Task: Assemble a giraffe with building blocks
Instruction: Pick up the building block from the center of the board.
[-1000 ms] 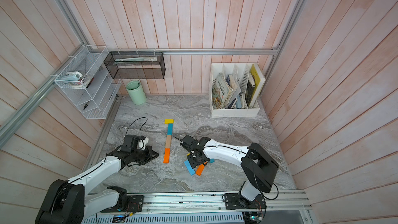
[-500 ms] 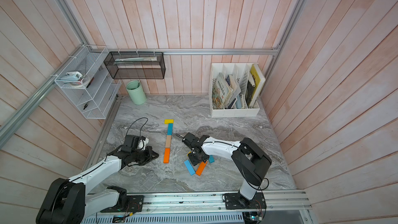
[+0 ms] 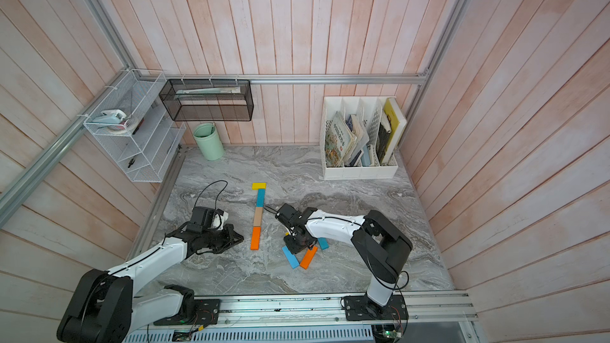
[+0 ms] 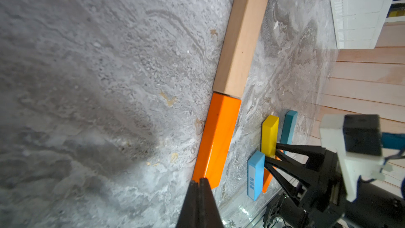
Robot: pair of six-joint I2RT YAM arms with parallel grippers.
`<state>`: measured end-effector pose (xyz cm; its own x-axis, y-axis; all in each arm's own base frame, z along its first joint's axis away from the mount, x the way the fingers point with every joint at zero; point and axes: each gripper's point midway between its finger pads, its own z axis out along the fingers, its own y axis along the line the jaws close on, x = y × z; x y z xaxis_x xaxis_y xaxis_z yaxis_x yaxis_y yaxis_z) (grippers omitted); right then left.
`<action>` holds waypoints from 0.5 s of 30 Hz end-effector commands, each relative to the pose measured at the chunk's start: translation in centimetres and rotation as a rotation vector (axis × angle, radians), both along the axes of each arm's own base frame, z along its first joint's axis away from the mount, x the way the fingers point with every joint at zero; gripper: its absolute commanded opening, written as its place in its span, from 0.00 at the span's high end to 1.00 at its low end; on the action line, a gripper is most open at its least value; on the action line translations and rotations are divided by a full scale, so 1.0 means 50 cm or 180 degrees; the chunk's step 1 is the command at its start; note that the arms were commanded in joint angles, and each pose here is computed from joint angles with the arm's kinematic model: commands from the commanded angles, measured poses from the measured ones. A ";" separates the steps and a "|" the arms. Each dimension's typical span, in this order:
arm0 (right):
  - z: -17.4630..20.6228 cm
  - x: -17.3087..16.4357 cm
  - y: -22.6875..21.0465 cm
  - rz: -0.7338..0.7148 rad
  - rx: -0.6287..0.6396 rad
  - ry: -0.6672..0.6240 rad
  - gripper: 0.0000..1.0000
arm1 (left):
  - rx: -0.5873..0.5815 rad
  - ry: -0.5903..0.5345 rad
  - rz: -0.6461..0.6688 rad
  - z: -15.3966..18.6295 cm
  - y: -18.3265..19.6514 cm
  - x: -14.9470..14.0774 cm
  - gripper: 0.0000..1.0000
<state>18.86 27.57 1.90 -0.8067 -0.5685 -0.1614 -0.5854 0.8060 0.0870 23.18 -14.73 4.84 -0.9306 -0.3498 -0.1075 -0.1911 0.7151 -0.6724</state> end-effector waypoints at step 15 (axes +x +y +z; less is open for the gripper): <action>0.033 -0.066 0.054 0.1020 -0.0143 -0.0317 0.74 | 0.0077 -0.0103 -0.0018 0.007 0.007 0.013 1.00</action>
<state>14.67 29.37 1.98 -0.6304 -0.7639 -0.1377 -0.7728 0.6344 0.0183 23.30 -14.77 5.00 -0.9308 -0.3457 -0.1186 -0.1796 0.7153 -0.6753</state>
